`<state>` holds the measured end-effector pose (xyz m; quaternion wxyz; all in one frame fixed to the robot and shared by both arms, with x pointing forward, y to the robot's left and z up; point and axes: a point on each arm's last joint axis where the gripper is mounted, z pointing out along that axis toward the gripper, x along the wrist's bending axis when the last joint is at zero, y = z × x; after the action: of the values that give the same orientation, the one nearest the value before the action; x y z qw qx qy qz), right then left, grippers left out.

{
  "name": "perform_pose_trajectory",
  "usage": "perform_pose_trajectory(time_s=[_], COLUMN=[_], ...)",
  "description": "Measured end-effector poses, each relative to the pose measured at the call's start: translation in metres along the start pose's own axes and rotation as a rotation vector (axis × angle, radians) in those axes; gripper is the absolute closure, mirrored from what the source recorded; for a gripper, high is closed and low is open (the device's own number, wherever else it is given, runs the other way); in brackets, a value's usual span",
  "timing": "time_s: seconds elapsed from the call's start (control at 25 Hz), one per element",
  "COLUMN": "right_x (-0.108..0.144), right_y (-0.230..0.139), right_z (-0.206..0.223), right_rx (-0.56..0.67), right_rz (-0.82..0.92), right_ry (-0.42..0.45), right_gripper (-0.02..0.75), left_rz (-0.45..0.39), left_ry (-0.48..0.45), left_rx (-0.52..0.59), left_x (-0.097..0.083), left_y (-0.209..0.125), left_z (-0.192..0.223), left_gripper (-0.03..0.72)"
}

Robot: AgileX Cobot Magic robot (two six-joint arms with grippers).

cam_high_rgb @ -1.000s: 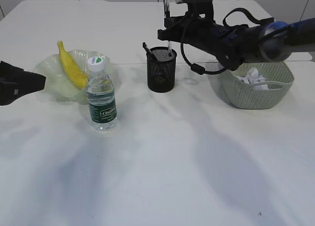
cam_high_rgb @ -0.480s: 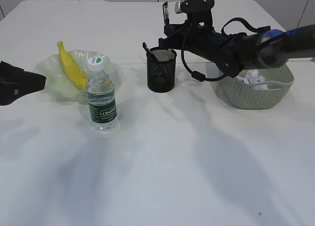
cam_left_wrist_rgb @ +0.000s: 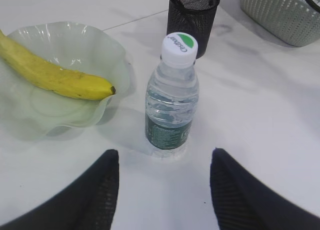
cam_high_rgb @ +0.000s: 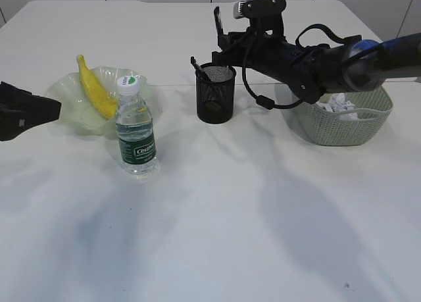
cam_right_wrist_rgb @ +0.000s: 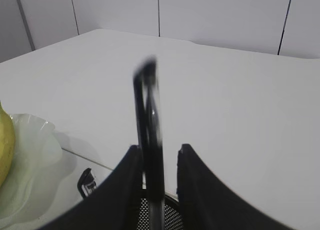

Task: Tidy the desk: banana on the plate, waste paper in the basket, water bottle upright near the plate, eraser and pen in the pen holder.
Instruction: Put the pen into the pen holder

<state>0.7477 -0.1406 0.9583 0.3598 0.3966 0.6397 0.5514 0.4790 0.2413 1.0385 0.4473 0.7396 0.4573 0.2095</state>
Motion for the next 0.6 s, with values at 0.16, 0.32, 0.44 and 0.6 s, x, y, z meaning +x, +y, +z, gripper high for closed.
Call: perform_pose_trajectory(time_s=[0.16,0.32,0.44,0.6], right_x=[0.0,0.0,0.0,-0.0021], right_y=[0.0,0.0,0.0,-0.0001], right_z=[0.0,0.0,0.0,-0.0017], right_rx=[0.0,0.0,0.0,0.058], right_rz=[0.0,0.0,0.0,-0.001], right_ry=[0.0,0.0,0.0,-0.023], right_gripper=[0.517,0.508,0.506,0.505], left_rz=[0.0,0.0,0.0,0.0], left_ry=[0.0,0.0,0.0,0.0], left_rx=[0.0,0.0,0.0,0.0], left_x=[0.0,0.0,0.0,0.0], left_y=[0.0,0.0,0.0,0.0], left_z=[0.0,0.0,0.0,0.0], left_gripper=[0.284,0.285,0.291,0.293])
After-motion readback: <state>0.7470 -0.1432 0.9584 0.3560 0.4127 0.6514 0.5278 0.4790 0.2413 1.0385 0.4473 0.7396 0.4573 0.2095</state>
